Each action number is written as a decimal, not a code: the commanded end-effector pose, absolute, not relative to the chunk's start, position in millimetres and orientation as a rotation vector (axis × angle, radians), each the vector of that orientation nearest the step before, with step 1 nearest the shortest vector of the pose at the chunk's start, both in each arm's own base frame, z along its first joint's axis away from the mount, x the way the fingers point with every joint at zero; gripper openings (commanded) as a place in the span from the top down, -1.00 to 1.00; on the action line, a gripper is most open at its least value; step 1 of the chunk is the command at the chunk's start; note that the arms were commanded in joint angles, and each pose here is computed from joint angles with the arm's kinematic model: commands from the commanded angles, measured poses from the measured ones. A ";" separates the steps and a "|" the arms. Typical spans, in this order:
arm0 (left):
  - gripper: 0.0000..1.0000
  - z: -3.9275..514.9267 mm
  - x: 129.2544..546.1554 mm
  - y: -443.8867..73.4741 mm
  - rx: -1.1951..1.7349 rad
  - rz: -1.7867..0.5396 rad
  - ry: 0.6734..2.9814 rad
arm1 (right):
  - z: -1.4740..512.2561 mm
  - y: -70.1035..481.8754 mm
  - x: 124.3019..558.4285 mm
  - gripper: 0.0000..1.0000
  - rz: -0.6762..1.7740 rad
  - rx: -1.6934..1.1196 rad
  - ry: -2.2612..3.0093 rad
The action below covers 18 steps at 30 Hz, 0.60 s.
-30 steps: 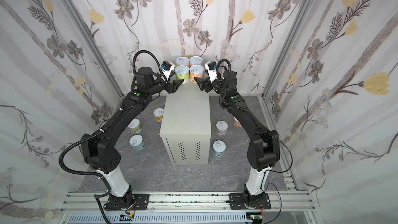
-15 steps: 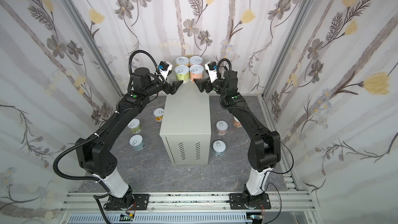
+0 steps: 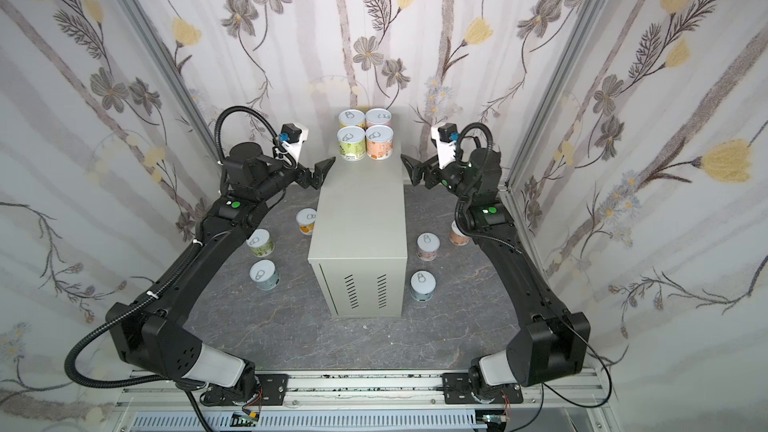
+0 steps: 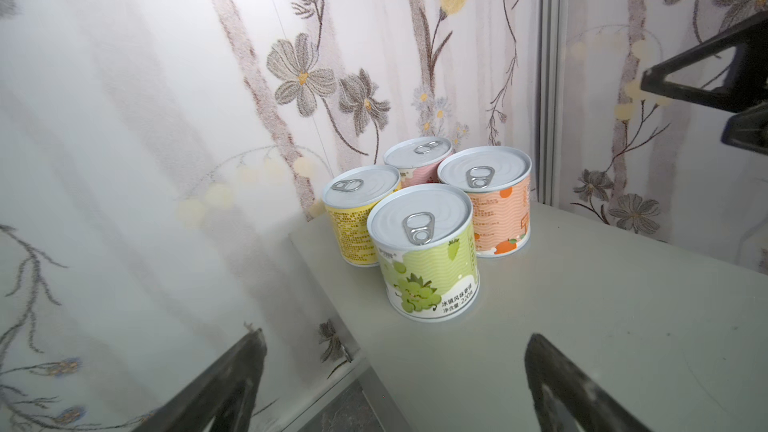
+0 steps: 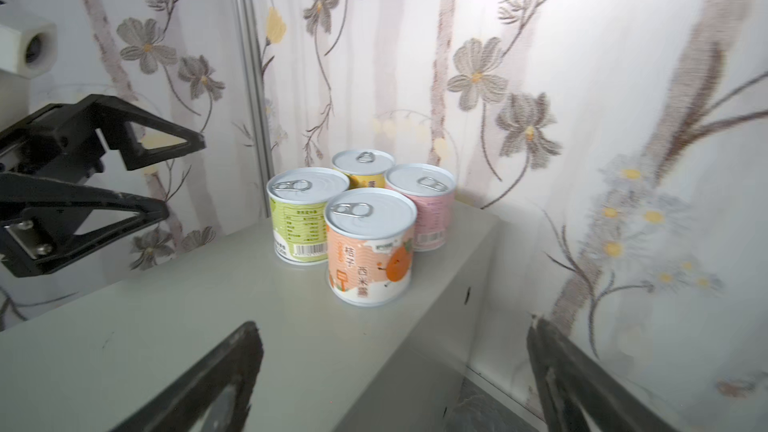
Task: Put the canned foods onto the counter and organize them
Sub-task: 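Swing the right gripper down over the orange floor can while the left arm withdraws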
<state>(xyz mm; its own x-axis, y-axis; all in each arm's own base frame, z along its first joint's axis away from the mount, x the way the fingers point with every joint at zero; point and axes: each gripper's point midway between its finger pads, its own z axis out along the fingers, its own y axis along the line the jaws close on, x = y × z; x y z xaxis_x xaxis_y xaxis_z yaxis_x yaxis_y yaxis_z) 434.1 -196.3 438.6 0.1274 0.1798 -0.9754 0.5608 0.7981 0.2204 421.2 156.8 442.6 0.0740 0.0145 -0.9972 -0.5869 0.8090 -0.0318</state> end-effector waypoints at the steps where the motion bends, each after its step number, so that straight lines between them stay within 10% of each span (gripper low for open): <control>1: -1.00 459.2 426.6 -180.6 0.574 -0.253 1.382 | 430.8 122.4 410.5 -0.99 0.450 -0.347 1.502; 18: -1.00 435.0 409.1 -133.9 0.431 -0.164 1.454 | 265.9 -1.1 387.2 -0.99 0.258 0.303 1.982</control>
